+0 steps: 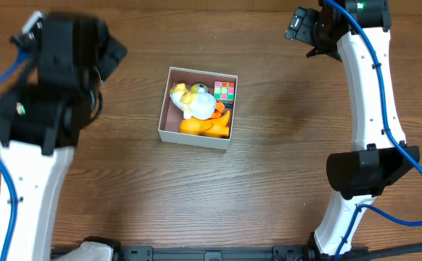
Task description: Pack container
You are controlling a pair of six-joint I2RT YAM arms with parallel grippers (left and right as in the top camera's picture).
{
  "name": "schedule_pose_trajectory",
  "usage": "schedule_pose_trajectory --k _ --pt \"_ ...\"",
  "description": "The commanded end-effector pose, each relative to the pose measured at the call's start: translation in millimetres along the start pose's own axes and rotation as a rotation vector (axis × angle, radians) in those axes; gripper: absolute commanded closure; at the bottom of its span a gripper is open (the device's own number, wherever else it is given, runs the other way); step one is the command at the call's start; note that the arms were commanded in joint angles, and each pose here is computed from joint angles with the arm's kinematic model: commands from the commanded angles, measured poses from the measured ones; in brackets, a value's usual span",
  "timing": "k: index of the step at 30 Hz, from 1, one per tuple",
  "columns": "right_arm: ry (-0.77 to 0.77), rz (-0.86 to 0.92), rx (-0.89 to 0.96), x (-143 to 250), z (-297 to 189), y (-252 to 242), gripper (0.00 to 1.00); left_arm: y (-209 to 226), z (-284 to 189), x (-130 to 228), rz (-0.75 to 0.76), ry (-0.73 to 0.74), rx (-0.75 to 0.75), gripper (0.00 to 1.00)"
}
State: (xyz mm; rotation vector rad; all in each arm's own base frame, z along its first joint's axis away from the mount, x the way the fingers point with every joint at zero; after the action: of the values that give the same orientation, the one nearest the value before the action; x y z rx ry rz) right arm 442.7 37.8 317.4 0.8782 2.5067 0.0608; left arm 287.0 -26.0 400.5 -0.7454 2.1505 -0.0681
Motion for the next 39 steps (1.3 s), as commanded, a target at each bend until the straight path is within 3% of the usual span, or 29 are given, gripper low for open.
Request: schedule_pose_trajectory --k 1,10,24,39 --pt "-0.021 0.011 -0.014 -2 -7 1 0.00 25 0 17 0.086 -0.100 0.064 0.00" --pt "-0.021 0.011 -0.014 -2 -7 1 0.00 73 11 79 0.416 -0.278 0.270 0.00" --pt "-0.021 0.011 -0.014 -2 -7 1 0.00 146 33 194 0.579 -0.342 0.369 0.00" --pt "-0.021 0.011 -0.014 -2 -7 1 0.00 170 46 236 0.663 -0.187 0.311 0.00"
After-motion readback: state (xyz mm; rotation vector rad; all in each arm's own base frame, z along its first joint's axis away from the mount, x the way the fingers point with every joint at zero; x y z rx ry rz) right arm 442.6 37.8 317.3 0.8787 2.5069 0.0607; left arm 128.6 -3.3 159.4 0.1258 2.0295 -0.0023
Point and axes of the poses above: each gripper's point midway between its finger pads, its own z axis out along the fingers, its own y axis along the line the jaws close on, x = y × z, the point moved 8 cm from there along -z, back along the fingers, and after that the axes turned 15 degrees about z, right-handed, at the moved point
